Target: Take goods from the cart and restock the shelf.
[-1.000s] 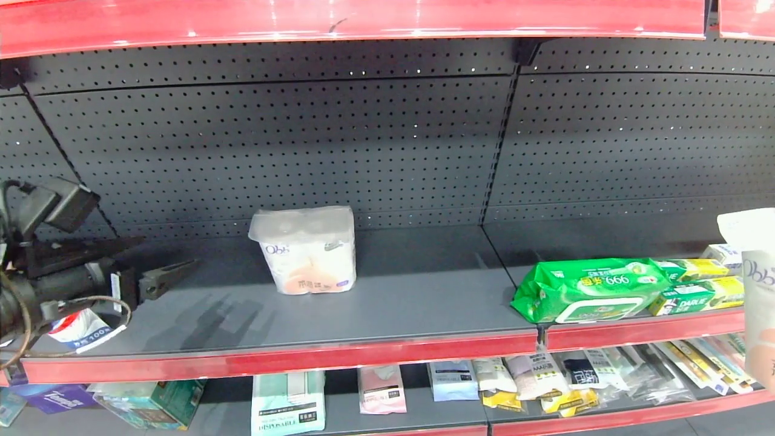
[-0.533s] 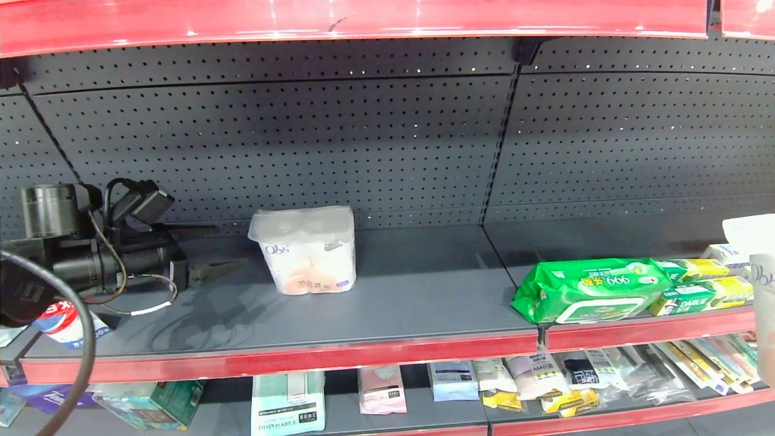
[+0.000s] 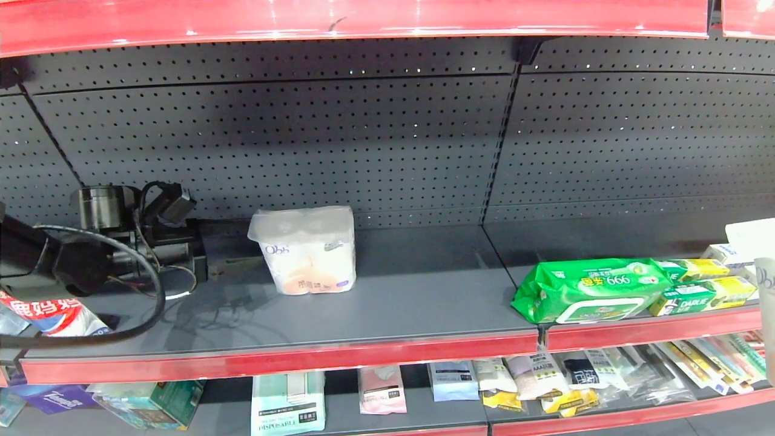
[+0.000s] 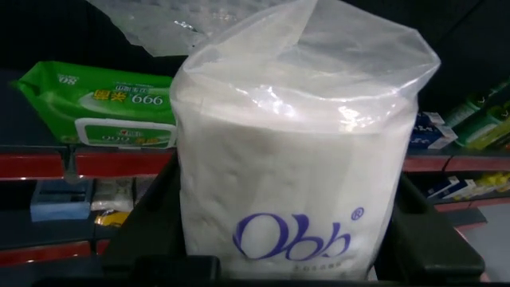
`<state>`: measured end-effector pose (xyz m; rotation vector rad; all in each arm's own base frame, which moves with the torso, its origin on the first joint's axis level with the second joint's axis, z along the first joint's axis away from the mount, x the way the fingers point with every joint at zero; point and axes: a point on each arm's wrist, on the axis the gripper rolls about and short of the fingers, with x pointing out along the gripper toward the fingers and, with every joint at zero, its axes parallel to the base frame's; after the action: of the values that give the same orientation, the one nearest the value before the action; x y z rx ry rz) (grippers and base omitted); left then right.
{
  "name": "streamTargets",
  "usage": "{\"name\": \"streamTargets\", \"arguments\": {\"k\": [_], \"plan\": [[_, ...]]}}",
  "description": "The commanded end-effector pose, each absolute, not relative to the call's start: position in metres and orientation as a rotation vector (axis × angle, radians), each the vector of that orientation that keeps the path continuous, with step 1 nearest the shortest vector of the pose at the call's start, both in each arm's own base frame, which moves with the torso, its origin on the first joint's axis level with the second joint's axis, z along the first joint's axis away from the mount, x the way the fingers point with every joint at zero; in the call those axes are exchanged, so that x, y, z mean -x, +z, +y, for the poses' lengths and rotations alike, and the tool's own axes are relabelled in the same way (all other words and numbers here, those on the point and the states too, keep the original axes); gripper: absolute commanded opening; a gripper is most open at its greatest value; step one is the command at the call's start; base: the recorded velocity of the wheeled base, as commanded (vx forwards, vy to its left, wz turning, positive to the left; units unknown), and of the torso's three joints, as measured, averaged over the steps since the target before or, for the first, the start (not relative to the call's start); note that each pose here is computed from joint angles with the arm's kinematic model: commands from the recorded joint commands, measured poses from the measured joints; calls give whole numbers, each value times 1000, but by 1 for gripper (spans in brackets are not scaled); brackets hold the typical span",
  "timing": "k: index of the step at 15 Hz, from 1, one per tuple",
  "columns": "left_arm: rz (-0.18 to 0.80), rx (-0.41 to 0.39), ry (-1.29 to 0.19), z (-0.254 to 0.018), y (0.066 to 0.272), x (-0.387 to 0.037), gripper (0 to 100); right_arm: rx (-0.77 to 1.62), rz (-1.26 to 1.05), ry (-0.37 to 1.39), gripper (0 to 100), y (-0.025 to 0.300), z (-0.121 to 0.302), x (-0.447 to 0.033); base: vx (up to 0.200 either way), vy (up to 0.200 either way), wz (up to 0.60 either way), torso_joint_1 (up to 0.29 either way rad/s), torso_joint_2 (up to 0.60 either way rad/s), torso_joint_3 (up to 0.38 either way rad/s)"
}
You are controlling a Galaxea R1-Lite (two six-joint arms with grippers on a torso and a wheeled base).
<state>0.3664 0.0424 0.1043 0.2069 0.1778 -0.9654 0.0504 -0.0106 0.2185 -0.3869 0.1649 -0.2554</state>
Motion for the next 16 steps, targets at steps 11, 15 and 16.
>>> {"name": "streamTargets", "arguments": {"k": [11, 15, 16], "plan": [[149, -220, -1123, -10, 77, -419, 100, 403, 180, -281, 0, 219, -12, -52, 0, 0, 0, 0, 0, 0], [158, -222, -1145, -24, 70, -424, 100, 403, 186, -278, 0, 218, -12, -53, 0, 0, 0, 0, 0, 0], [154, -227, -1141, -25, 69, -428, 100, 403, 190, -277, 0, 218, -12, -54, 0, 0, 0, 0, 0, 0]]}}
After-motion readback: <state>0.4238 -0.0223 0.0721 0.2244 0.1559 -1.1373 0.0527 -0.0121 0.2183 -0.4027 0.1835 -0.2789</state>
